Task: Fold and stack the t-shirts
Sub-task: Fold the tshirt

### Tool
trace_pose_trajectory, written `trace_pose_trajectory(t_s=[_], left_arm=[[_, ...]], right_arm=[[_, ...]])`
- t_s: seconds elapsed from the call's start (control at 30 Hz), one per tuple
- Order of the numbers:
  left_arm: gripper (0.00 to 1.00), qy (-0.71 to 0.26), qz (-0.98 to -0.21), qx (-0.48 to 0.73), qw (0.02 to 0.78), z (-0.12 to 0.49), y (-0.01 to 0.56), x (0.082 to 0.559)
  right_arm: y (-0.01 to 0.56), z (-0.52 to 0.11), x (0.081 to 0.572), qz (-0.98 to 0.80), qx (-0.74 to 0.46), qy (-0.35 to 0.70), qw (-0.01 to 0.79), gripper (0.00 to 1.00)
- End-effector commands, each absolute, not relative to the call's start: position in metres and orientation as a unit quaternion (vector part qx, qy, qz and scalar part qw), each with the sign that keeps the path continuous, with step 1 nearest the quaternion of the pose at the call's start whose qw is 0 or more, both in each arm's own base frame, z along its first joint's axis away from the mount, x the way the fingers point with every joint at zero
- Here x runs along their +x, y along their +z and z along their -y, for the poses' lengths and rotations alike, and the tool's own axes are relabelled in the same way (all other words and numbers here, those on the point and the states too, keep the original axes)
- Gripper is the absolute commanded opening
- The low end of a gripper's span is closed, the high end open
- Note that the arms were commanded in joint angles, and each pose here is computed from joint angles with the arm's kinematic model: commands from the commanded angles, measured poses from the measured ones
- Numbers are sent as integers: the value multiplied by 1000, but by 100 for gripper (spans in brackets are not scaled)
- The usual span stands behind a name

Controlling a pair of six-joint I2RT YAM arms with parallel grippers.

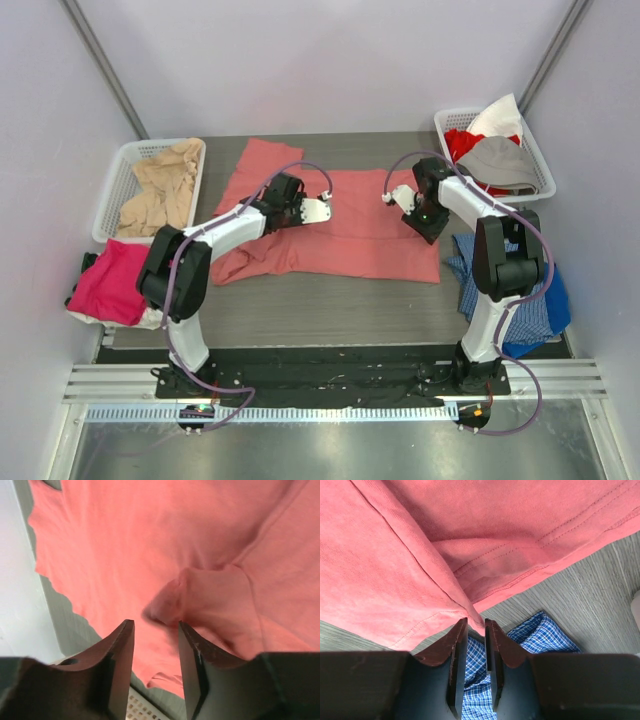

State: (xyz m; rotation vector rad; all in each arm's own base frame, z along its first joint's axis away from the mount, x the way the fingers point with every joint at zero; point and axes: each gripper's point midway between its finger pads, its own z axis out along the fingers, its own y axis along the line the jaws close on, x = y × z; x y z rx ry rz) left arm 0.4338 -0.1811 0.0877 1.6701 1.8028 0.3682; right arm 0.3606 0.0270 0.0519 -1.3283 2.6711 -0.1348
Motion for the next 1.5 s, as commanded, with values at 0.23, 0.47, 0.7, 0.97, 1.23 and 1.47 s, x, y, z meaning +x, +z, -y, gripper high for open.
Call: trace_pose_trajectory(t_s=[0.23, 0.47, 0.7, 0.97, 1.23, 1.47], left_arm=[[67, 252, -677, 547, 423, 162, 128, 482], [68, 182, -703, 548, 415, 154, 152, 427], [67, 126, -706, 614, 331, 131, 115, 354], [66, 86, -706, 649, 270, 114, 89, 324], [66, 66, -705, 656, 263, 117, 84, 325], [64, 62, -708, 654, 259, 120, 72, 340]], right_arm=[[74, -25, 364, -891, -435, -58, 111, 28], [77, -26, 359, -892, -433, -56, 118, 27], [69, -27, 349, -894, -430, -49, 115, 27], [67, -26, 343, -896, -427, -48, 114, 27], [64, -25, 340, -896, -426, -48, 111, 27], [64, -26, 337, -897, -426, -45, 111, 26]])
